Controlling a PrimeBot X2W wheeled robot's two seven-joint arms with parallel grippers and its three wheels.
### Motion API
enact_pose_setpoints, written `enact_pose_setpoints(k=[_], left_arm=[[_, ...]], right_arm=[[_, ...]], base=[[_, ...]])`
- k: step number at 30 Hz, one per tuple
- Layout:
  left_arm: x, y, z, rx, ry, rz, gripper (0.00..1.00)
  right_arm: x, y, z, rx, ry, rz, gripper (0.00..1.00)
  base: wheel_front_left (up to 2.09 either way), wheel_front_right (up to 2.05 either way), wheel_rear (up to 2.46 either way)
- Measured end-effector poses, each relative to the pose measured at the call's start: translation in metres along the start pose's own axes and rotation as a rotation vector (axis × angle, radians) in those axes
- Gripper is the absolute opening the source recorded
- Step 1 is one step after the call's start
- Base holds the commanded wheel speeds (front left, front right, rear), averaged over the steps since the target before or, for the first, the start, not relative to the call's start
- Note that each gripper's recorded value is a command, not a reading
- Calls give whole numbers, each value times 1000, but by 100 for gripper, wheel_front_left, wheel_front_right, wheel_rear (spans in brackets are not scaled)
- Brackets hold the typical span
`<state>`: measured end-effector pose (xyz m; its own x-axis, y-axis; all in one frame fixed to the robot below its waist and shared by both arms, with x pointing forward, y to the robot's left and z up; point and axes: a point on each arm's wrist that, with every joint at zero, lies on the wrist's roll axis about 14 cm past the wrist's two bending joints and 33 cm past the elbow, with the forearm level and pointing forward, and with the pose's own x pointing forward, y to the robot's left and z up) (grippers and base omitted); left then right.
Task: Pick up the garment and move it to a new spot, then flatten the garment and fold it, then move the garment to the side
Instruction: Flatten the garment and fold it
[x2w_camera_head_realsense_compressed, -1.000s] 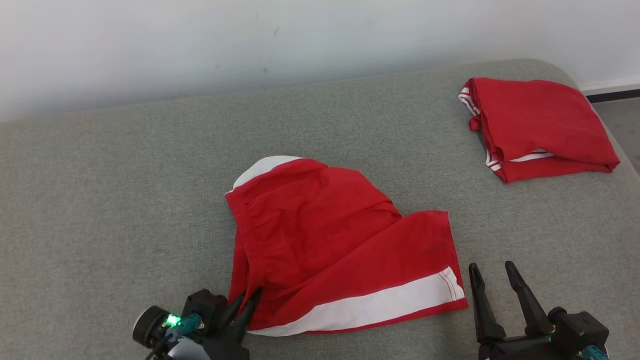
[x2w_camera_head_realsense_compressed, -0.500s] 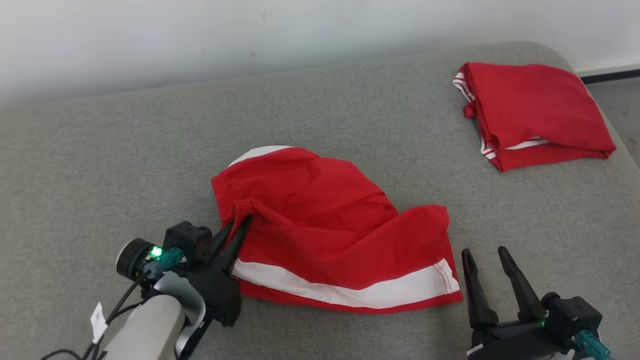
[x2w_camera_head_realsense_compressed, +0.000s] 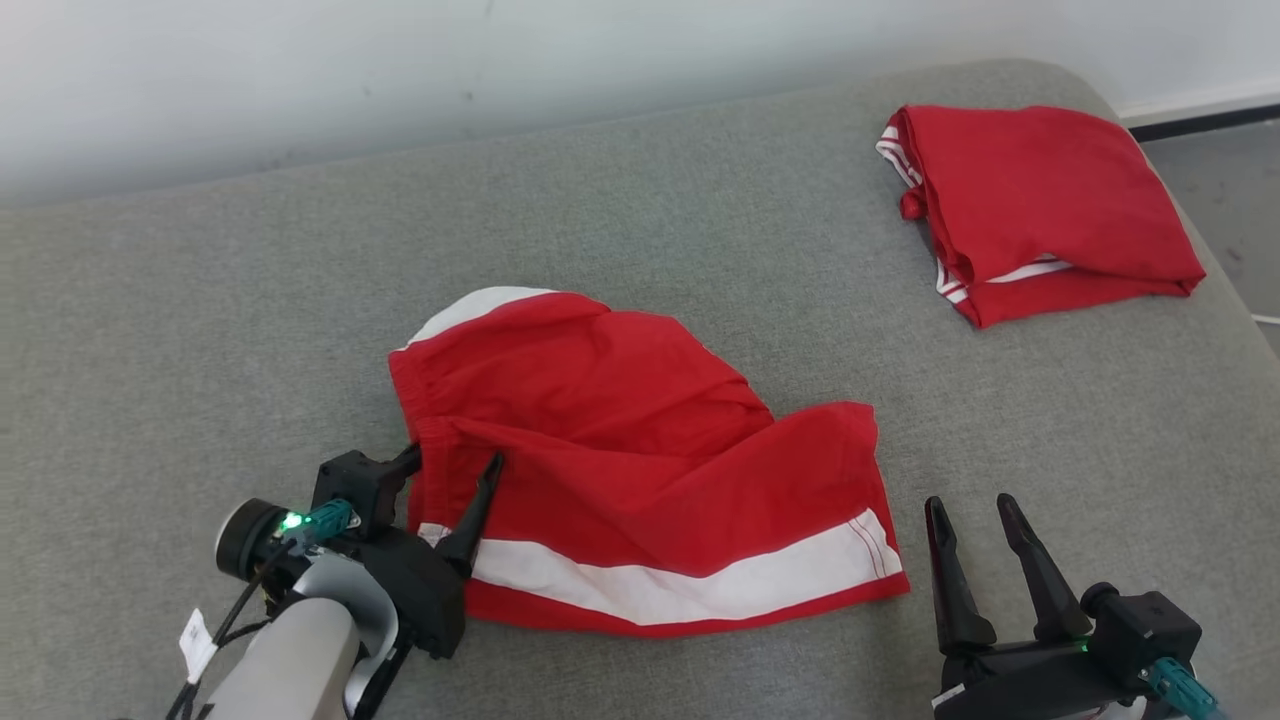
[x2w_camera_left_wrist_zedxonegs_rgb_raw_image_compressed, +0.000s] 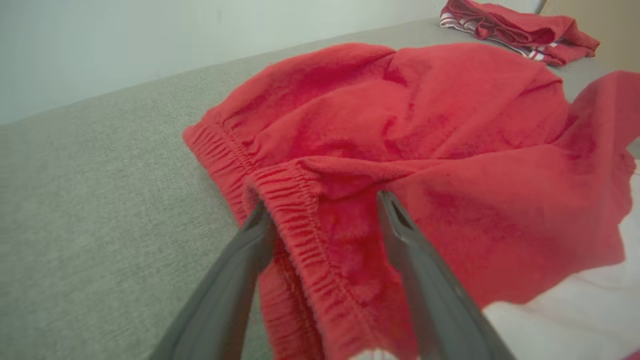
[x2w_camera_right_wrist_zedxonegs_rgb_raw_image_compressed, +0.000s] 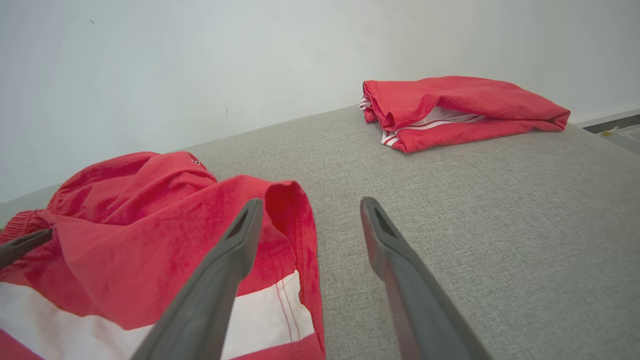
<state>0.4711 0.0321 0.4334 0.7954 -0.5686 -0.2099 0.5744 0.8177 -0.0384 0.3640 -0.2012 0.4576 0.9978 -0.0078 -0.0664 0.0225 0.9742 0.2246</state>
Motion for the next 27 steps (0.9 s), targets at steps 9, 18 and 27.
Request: enact_pose_setpoints(k=[9,18,27], left_arm=[[-44,4,27,-69,-138,105,100],[-112,40,58,-46,-284,310,100],[-181,68,68,-44,-375,530,100]], right_arm=[[-5,13,5,3,-17,45,100],[-9,26,18,-8,-60,96,100],[-16,33,25,-22,-84,122,100]], base=[[0,0,0],[0,0,0],[0,0,0]])
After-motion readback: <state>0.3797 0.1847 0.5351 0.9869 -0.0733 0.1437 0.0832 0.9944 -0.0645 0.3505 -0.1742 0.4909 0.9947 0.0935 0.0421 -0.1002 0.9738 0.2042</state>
